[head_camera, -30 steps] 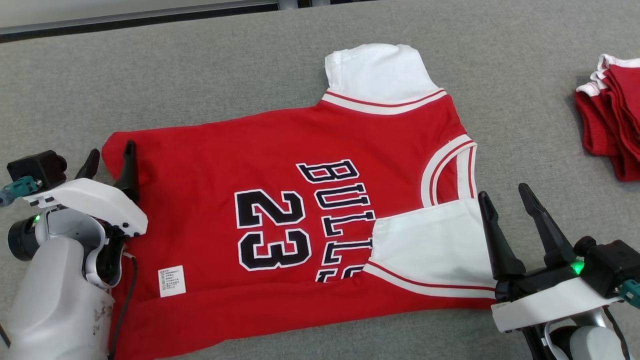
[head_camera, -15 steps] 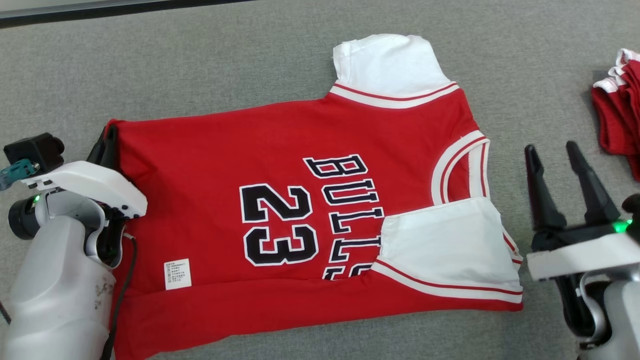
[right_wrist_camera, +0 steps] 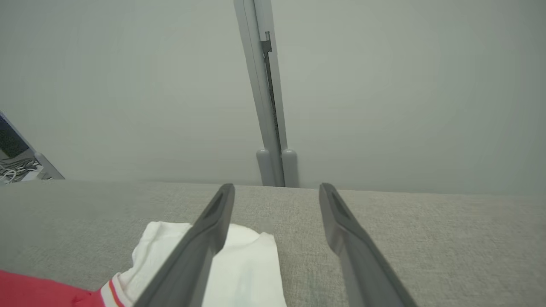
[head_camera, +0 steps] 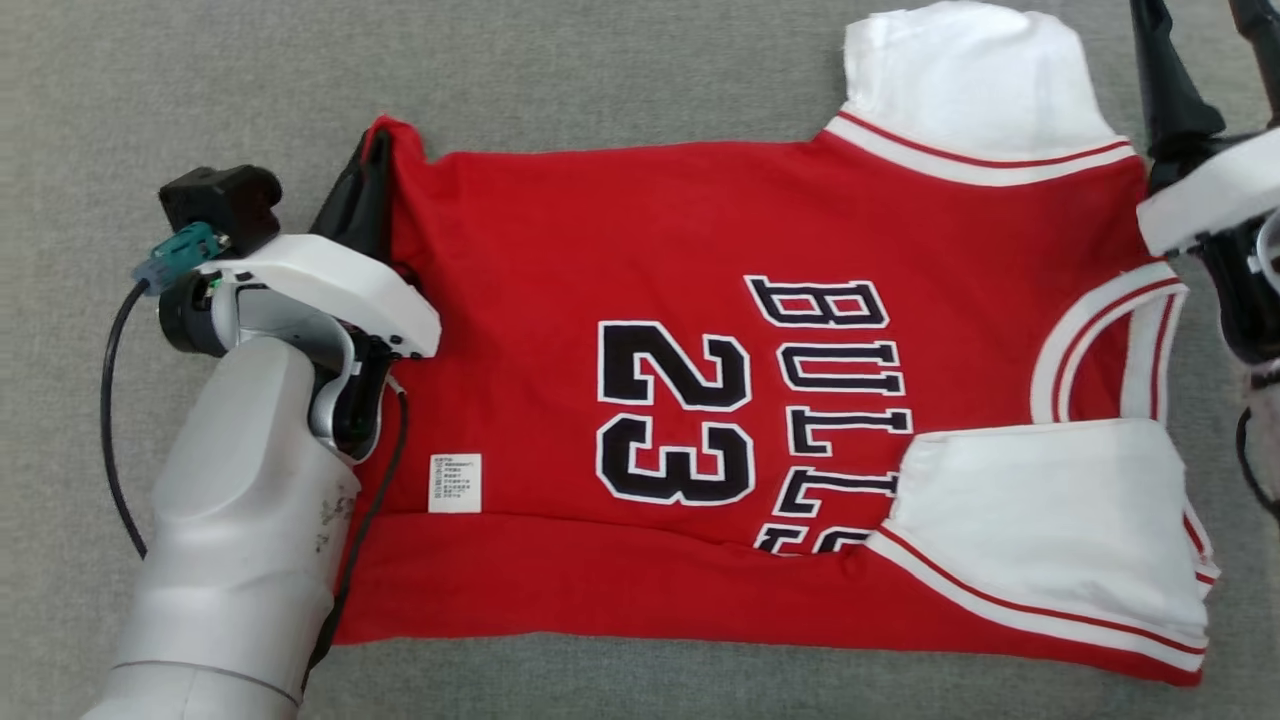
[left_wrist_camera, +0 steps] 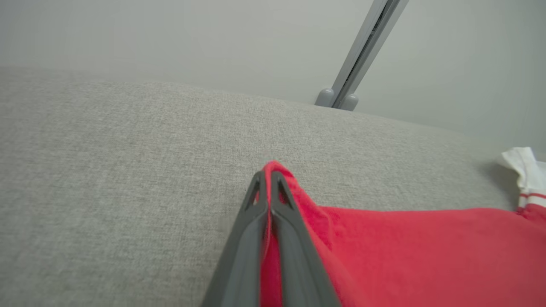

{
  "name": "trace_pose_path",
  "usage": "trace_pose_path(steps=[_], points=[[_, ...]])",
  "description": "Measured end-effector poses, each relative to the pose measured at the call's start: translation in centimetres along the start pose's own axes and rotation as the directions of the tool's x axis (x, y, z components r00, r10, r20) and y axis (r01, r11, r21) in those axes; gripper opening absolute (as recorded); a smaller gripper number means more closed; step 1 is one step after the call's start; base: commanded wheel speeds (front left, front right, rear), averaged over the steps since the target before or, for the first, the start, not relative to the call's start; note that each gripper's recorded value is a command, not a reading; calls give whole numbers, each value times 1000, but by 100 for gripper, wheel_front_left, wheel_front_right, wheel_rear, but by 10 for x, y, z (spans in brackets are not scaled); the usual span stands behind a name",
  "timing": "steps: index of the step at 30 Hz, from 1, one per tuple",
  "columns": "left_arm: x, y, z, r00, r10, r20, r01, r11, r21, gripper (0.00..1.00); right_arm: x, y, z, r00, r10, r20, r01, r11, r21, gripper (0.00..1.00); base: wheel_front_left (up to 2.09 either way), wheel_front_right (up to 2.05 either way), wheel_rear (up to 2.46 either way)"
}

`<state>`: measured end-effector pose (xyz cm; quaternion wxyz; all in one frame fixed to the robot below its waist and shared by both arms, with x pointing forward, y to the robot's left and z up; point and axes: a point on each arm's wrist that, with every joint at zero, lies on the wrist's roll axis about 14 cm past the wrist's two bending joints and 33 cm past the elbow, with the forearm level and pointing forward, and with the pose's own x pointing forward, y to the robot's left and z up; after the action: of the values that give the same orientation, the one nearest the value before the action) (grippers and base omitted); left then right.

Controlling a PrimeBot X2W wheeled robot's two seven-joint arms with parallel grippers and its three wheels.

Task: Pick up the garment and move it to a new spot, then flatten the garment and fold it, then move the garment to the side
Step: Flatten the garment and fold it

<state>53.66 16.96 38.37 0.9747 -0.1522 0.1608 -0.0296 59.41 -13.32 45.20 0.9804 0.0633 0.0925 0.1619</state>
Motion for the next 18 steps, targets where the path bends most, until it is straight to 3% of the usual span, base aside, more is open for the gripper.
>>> trace_pose_path(steps=[6,11,15,16,17,18], points=[[-5,8,-2,1000,15,1,-15,1000,5,0,42,13,-36,980,51,-193,-52,999,0,100,0,0,0],[-7,11,-8,1000,18,-10,-18,1000,2,0,47,10,-80,917,40,-397,-37,999,15,100,0,0,0],[-6,8,-8,1000,11,-7,-11,1000,1,0,45,6,-89,884,34,-467,-27,999,22,100,0,0,0],[-6,7,-9,1000,9,-9,-9,1000,-1,0,46,5,-88,881,33,-471,-29,999,17,89,0,0,0],[-6,7,-9,1000,7,-10,-7,1000,-1,0,45,5,-88,880,35,-474,-30,999,18,49,0,0,0],[-6,6,-10,1000,6,-10,-6,1000,-1,0,45,4,-88,878,36,-477,-32,999,16,35,0,0,0]])
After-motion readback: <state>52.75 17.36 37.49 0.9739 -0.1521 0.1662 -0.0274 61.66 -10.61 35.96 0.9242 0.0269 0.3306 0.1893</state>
